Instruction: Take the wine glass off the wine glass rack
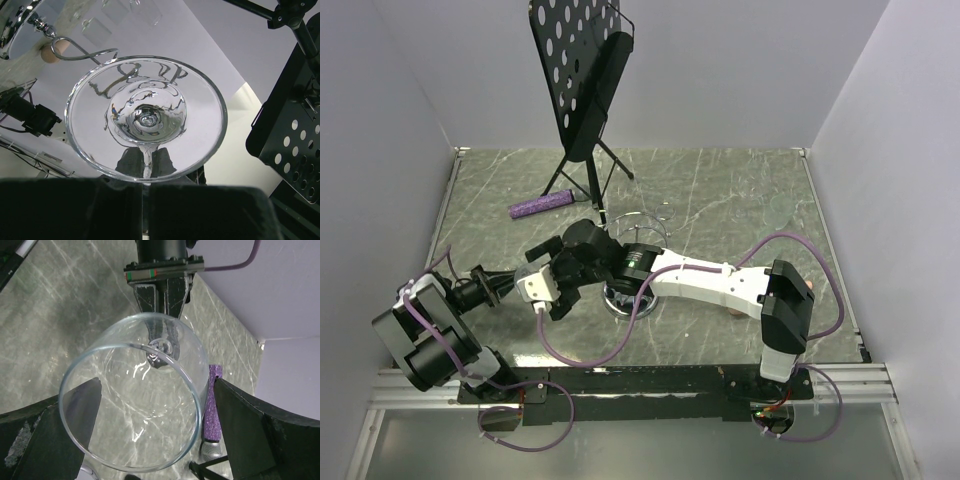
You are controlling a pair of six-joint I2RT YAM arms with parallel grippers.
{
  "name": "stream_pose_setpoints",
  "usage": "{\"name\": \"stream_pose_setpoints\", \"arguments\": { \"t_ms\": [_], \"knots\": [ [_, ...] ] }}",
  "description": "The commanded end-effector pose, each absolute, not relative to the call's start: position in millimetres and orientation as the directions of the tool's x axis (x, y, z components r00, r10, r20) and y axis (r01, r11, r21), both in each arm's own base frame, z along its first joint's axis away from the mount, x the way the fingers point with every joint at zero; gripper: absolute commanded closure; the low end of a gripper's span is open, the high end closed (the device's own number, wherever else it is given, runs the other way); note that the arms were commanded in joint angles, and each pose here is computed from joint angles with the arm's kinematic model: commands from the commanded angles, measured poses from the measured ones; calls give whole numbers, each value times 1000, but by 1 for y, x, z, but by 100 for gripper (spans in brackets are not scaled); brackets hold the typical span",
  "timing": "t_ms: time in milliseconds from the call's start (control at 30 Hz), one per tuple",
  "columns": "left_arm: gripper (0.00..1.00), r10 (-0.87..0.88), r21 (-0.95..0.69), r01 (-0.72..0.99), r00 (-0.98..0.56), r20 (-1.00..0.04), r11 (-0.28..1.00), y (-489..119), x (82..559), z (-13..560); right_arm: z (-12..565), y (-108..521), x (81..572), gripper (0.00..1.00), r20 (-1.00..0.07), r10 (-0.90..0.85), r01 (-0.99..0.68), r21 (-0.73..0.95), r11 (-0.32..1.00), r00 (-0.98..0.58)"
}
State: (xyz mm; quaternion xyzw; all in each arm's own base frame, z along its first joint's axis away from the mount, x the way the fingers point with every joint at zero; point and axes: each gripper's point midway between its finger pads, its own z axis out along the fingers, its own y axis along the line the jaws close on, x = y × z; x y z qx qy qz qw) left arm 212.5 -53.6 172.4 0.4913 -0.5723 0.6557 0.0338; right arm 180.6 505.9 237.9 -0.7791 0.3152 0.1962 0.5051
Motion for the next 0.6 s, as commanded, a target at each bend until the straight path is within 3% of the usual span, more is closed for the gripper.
{"name": "stream_pose_setpoints", "arguments": {
  "t_ms": [0, 567],
  "knots": [
    [99, -481, -696, -594, -510, 713, -403, -50, 216, 185, 286, 518, 170, 0, -633, -154, -650, -721, -241, 759],
    [99, -472, -684, -600, -501, 725, -414, -46, 221, 184, 285, 520, 169, 2, -589, -104, -591, -753, -288, 801]
  ]
}}
